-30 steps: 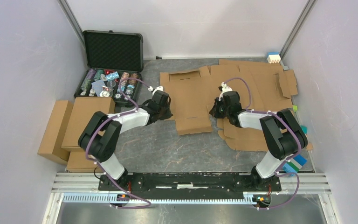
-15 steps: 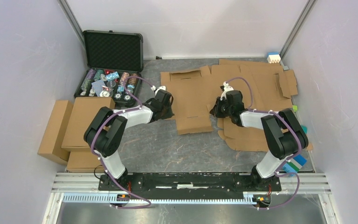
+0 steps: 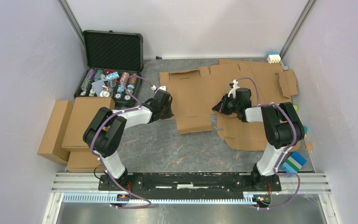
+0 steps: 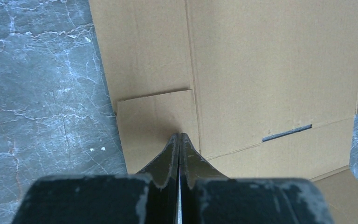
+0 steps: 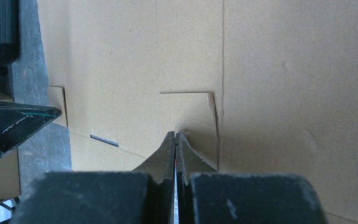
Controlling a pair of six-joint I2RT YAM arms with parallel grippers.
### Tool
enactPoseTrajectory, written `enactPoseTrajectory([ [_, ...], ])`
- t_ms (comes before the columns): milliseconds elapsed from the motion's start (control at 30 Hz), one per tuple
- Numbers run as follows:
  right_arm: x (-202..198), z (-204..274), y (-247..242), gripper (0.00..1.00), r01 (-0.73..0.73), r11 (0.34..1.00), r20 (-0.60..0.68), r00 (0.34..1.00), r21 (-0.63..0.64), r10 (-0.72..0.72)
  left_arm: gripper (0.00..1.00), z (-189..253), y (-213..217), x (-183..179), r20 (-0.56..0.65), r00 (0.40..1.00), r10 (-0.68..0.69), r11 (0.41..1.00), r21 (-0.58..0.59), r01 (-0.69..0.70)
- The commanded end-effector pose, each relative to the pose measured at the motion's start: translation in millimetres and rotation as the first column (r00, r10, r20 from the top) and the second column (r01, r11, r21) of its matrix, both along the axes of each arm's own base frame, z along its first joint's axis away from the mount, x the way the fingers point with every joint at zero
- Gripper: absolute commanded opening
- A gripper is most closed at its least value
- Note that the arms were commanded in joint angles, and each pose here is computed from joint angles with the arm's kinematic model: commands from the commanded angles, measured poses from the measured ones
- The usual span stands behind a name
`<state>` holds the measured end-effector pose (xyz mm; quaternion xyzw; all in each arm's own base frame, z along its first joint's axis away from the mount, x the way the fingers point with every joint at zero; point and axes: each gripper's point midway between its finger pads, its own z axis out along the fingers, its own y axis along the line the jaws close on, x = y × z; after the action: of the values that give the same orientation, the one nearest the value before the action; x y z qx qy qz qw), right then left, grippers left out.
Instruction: Fold the paper box
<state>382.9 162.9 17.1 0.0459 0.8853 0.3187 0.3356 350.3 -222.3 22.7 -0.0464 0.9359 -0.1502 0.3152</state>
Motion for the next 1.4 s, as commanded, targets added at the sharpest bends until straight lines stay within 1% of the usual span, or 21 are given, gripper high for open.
enactPoseTrajectory([
  [0,-10,-40,-14,0.00,0.019,0.997,-0.105,0.994,-0.078,-0.027,0.02,-1,1,-7,-0.004,0.999,-0.054,0.998,0.019,0.054],
  [67,-17,-55,-21,0.00,0.022,0.992,-0.151,0.988,-0.121,-0.041,0.02,3,0,-7,0.004,0.998,-0.069,0.997,0.016,0.069],
  [133,-20,-61,-21,0.00,0.020,0.992,-0.170,0.985,-0.122,-0.040,0.02,9,-3,-9,0.013,0.994,-0.106,0.994,0.009,0.106],
  [233,-19,-58,-21,0.00,0.022,0.994,-0.159,0.987,-0.111,-0.040,0.02,18,-5,-10,0.043,0.991,-0.126,0.992,-0.007,0.127],
  [300,-19,-55,-20,0.00,0.023,0.994,-0.147,0.988,-0.103,-0.038,0.02,25,-4,-9,0.073,0.991,-0.116,0.993,-0.023,0.118],
  [367,-20,-52,-17,0.00,0.017,0.996,-0.141,0.990,-0.083,-0.029,0.02,32,-2,-7,0.099,0.991,-0.093,0.993,-0.069,0.100],
  [433,-19,-50,-13,0.00,0.009,0.998,-0.137,0.990,-0.064,-0.018,0.02,35,-1,-8,0.099,0.991,-0.087,0.986,-0.134,0.100],
  [500,-19,-49,-13,0.00,0.010,0.998,-0.133,0.991,-0.060,-0.018,0.02,35,5,-6,0.095,0.993,-0.065,0.985,-0.154,0.079],
  [600,-19,-47,-14,0.00,0.013,0.998,-0.124,0.992,-0.062,-0.021,0.02,26,14,-3,0.061,0.998,-0.032,0.990,-0.138,0.040],
  [800,-18,-44,-12,0.00,0.011,0.998,-0.117,0.993,-0.055,-0.018,0.02,-2,13,-5,-0.064,0.997,-0.043,0.995,-0.097,0.036],
  [867,-18,-43,-12,0.00,0.011,0.998,-0.111,0.994,-0.055,-0.017,0.02,-8,18,-5,-0.089,0.996,-0.022,0.998,-0.067,0.016],
  [967,-17,-40,-13,0.00,0.014,0.998,-0.102,0.995,-0.059,-0.020,0.02,-9,24,-5,-0.088,0.996,0.003,0.999,-0.036,-0.006],
  [1067,-17,-37,-14,0.00,0.014,0.998,-0.092,0.996,-0.064,-0.020,0.02,-2,24,-4,-0.068,0.998,-0.010,0.999,-0.043,0.007],
  [1200,-17,-34,-15,0.00,0.017,0.997,-0.081,0.996,-0.069,-0.023,0.02,22,20,-4,0.025,0.998,-0.055,0.995,-0.081,0.057],
  [1267,-17,-33,-15,0.00,0.016,0.997,-0.075,0.997,-0.071,-0.021,0.05,36,21,-5,0.092,0.994,-0.057,0.993,-0.098,0.066],
  [1367,-16,-31,-14,0.00,0.011,0.998,-0.070,0.997,-0.069,-0.016,0.22,53,28,-4,0.170,0.985,-0.033,0.993,-0.106,0.052],
])
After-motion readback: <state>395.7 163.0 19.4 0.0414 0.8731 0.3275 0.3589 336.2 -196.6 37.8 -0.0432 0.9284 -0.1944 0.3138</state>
